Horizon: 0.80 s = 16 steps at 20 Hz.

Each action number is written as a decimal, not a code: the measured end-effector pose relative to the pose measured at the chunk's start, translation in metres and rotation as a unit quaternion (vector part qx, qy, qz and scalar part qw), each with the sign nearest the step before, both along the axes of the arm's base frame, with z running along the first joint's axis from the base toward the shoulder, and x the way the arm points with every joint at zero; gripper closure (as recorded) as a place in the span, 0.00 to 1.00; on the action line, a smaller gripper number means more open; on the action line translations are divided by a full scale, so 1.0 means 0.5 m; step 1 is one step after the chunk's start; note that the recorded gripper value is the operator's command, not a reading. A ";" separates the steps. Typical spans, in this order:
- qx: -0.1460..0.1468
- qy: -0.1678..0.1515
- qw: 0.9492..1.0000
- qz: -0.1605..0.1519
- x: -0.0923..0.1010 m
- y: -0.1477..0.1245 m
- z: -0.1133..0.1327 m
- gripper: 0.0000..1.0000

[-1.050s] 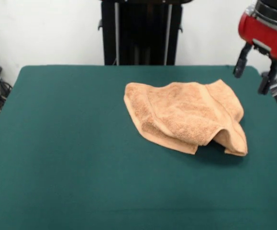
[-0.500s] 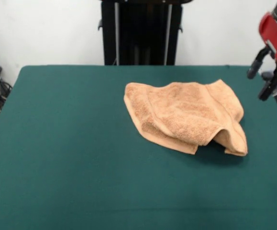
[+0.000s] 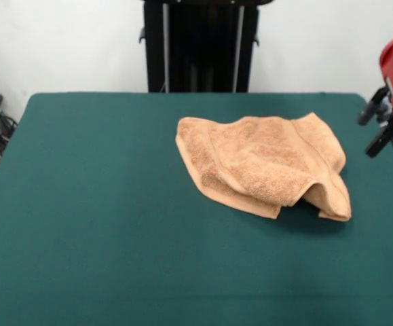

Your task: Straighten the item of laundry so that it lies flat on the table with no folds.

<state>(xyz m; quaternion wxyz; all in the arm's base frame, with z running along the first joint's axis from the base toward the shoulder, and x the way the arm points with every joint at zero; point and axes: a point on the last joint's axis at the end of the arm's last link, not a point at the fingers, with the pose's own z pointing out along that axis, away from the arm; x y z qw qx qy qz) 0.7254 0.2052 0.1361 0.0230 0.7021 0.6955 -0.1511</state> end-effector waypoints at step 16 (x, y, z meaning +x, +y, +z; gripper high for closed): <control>-0.004 0.119 0.993 -0.014 0.010 -0.025 -0.100 0.00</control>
